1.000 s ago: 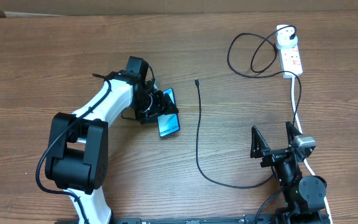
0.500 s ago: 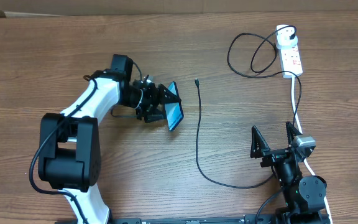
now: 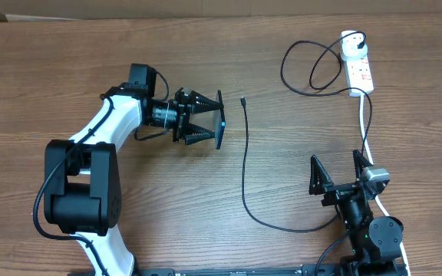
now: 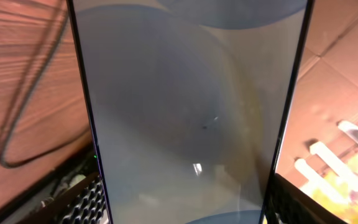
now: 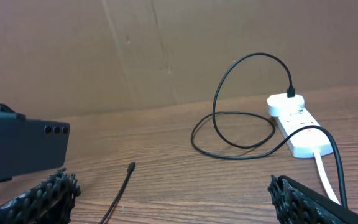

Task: Plug charger to phone and switch on socket
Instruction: 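Rotate the held phone sideways toward the cable connector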

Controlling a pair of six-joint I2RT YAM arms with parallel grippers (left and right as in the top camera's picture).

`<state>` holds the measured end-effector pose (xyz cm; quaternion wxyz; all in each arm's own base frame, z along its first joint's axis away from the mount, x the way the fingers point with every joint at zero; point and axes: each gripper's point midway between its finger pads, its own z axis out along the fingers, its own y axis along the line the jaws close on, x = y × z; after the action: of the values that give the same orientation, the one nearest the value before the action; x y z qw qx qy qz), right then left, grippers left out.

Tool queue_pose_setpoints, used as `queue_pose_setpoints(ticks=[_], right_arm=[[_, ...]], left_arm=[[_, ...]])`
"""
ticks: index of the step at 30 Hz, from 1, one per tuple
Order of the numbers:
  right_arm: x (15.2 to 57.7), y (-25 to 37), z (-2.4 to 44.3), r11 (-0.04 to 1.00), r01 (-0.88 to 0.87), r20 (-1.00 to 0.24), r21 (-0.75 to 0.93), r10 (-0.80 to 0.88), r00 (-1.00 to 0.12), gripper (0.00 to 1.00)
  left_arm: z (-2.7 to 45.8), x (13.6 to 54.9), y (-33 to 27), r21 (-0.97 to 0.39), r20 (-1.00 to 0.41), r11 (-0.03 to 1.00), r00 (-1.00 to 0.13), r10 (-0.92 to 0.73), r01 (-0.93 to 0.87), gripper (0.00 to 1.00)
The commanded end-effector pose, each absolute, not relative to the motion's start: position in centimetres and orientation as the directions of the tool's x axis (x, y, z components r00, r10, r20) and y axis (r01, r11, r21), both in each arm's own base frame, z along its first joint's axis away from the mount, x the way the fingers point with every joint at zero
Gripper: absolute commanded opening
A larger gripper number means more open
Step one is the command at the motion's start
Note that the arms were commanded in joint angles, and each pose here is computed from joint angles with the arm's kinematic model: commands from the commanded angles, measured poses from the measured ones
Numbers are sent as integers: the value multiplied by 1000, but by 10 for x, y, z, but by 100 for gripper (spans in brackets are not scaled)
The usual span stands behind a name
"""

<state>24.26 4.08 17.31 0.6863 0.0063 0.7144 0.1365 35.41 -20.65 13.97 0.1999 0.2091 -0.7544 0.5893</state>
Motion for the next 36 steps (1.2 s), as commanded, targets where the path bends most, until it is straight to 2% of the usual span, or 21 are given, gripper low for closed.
queue_pose_setpoints(ticks=[1,18,36], right_arm=[[243,43,170,962,-188,-980,199,191,-59,100],[243,43,170,962,-188,-980,199,191,-59,100],[243,43,170,962,-188,-980,199,191,-59,100]], left_arm=[[173,359,-204,-825,557,116,-831,-7,-554,58],[186,364,-188,-818,575,40,-818,17,-574,58],[186,365,-188,-818,575,41,-818,16,-574,57]])
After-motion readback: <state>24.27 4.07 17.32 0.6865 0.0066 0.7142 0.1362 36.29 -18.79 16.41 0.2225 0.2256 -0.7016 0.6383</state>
